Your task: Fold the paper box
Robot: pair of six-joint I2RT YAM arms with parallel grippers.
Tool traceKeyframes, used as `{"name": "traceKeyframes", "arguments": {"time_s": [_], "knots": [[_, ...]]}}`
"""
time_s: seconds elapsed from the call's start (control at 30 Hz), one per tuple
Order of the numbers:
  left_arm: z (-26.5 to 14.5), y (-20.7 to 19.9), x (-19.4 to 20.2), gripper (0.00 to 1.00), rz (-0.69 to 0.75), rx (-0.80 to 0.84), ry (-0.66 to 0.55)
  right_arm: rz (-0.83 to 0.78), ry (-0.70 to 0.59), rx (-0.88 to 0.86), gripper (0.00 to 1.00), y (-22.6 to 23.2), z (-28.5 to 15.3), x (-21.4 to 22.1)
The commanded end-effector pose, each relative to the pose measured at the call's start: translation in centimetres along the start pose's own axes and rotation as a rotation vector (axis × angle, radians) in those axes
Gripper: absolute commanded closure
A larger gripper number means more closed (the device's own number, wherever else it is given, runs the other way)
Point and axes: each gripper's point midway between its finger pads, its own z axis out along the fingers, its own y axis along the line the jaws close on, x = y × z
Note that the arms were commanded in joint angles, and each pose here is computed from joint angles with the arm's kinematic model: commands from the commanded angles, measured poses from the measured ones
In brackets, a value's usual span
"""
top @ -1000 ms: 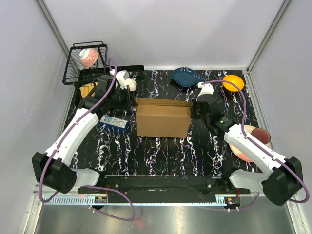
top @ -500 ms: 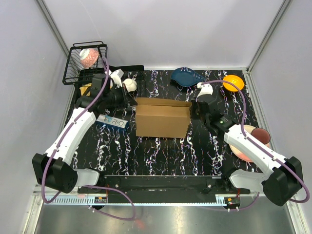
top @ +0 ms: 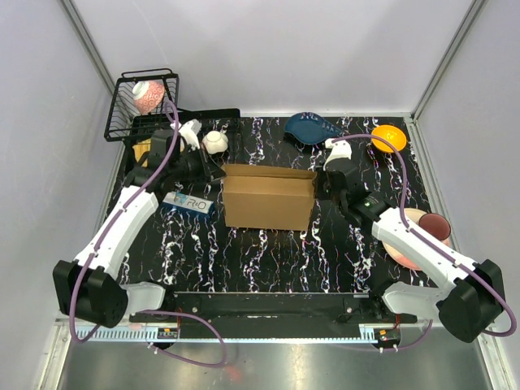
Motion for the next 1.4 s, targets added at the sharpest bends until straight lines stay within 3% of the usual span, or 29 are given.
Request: {"name": "traceKeyframes", "arguments": {"time_s": [0.0, 0.37, 0.67, 1.2, 1.37], "knots": [[-0.1, 0.5, 0.7, 1.00, 0.082, -0.019, -0.064, -0.088, 0.260, 0.005, 1.00, -0.9, -0.6, 7.2], [0.7, 5.2, 3.5, 1.00, 0.172, -0.176, -0.108, -0.082, 0.251, -0.016, 1.00, -0.2, -1.0, 6.5], [-0.9, 5.7, 1.6, 1.00, 0.321, -0.226, -0.222, -0.085, 0.256, -0.022, 1.00, -0.2, -1.3, 6.8], [-0.6, 2.4, 5.8, 1.00, 0.364, -0.015, -0.287, -0.069, 0.264, -0.037, 1.00, 0.2, -1.6, 7.5], [0.2, 2.1, 8.3, 1.00, 0.351, 0.013, -0.246, -0.066, 0.269, -0.038, 1.00, 0.3, -1.5, 7.7]]}}
